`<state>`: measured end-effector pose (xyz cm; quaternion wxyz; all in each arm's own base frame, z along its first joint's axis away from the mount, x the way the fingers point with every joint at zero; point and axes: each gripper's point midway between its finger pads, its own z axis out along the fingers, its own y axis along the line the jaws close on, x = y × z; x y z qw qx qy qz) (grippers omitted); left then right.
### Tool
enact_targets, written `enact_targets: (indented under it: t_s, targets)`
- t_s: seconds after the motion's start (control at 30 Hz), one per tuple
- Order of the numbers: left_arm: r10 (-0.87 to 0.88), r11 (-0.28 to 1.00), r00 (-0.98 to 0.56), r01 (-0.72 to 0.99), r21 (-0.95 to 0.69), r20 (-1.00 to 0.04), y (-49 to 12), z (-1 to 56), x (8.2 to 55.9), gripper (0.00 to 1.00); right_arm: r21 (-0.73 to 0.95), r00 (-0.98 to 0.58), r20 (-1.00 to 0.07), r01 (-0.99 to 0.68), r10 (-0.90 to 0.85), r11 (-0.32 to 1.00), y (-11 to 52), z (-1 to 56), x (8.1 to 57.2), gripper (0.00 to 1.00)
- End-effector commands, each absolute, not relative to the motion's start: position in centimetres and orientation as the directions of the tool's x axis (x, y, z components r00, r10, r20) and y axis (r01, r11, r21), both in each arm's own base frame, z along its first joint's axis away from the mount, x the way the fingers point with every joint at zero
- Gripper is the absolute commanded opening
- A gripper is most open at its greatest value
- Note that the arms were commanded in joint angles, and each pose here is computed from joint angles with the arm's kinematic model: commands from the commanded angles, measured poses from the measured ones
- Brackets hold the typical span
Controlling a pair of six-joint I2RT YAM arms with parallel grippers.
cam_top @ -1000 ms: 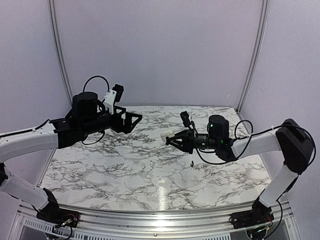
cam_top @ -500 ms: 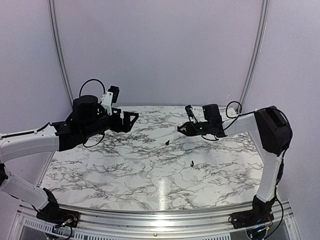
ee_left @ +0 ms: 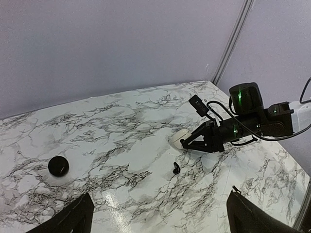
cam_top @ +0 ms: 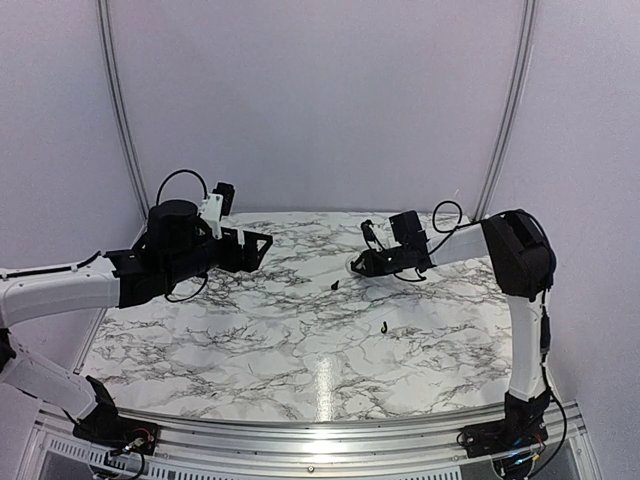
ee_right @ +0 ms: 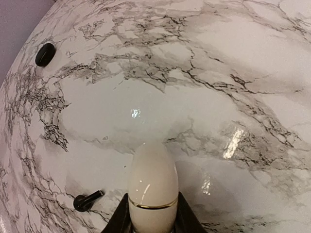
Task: Insert the wireless bluetooth earbuds into the charging case
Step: Place the charging case with the earbuds at the center of the board.
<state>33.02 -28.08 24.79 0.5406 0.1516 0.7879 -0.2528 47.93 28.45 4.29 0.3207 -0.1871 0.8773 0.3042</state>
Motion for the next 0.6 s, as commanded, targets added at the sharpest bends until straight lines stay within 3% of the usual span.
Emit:
enact_targets:
  t_s: [0.0,0.2,0.57]
  targets:
    - [-0.107,0.832,-0.355,0.48,-0.279,-0.929,-26.9,26.1,33.8,0.99,0.389,-0.713,-0.689,-0.517,-0.132,0.763,28.0,4.7,49.3,0.25]
    - [-0.192,0.815,-0.422,0.434,-0.384,-0.886,-24.9,25.4,35.7,0.99,0.393,-0.719,-0.686,-0.492,-0.109,0.777,26.8,4.7,49.8,0.4]
    - [-0.148,0.917,-0.562,0.231,-0.326,-0.814,-20.5,19.7,40.7,0.99,0.345,-0.679,-0.73,-0.465,-0.078,0.815,23.4,7.5,51.1,0.61]
